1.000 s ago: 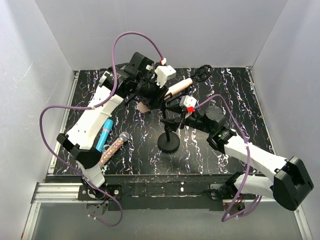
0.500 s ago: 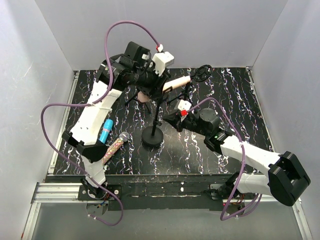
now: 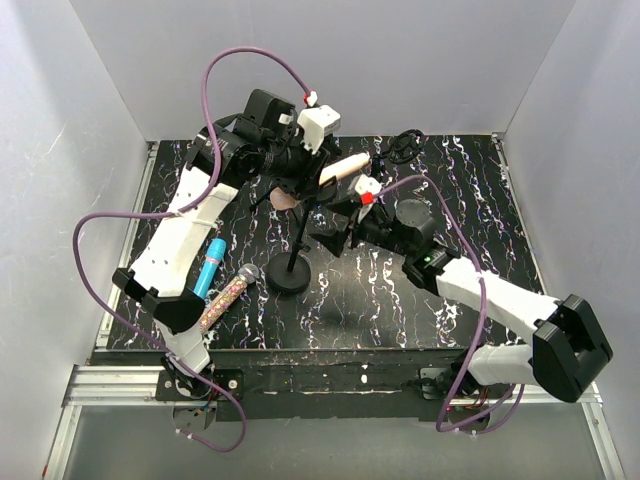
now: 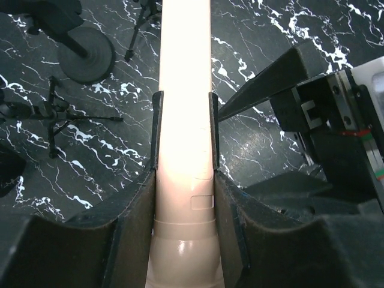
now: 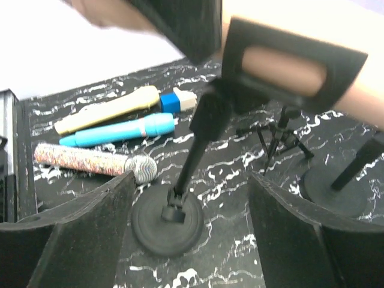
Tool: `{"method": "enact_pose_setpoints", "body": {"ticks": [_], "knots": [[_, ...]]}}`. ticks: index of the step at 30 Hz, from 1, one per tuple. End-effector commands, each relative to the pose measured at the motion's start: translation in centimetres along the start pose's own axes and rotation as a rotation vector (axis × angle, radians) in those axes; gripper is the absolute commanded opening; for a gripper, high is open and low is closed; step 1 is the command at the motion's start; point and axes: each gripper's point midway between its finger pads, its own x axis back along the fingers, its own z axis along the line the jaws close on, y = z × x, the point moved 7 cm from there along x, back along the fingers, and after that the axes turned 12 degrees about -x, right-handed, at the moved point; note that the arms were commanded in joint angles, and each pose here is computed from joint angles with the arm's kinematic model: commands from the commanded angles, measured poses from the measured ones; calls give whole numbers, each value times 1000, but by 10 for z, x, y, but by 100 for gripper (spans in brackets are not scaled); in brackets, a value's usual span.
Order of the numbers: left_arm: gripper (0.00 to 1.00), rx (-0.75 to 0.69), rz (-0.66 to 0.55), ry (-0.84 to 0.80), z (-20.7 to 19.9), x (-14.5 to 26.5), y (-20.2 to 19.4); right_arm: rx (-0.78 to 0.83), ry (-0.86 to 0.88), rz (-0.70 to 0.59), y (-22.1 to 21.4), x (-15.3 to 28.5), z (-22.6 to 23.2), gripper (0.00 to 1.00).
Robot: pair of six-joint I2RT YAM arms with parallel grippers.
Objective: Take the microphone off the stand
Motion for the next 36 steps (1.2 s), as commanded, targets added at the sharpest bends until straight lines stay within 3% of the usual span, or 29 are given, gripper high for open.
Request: {"method": "enact_pose_setpoints", "body": {"ticks": [1,8,11,17,18,20,24,31,36], "knots": [[0,38,-141,124,9,25,21,-37,40,-93,31,-24,7,83],[0,90,-159,179,16,31,30,-134,-74,-93,20,-47,-8,87],[0,115,-158,166,13,36,28,-162,-70,-79,10,-54,-8,79],[0,129,-146,127,8,42,20,-127,-108,-67,-3,-63,-17,45],[0,135,-147,121,9,43,19,-104,-116,-68,-3,-62,-20,35],[0,141,-150,95,8,45,17,-26,-113,-54,-7,-61,-26,2],[0,116,-180,59,11,54,17,137,-61,-2,-32,-54,-31,1],[0,14,-264,15,6,86,29,207,-56,105,-61,-34,-38,1],[0,19,-186,-78,-10,79,2,190,-76,134,-65,-27,-41,1]]}}
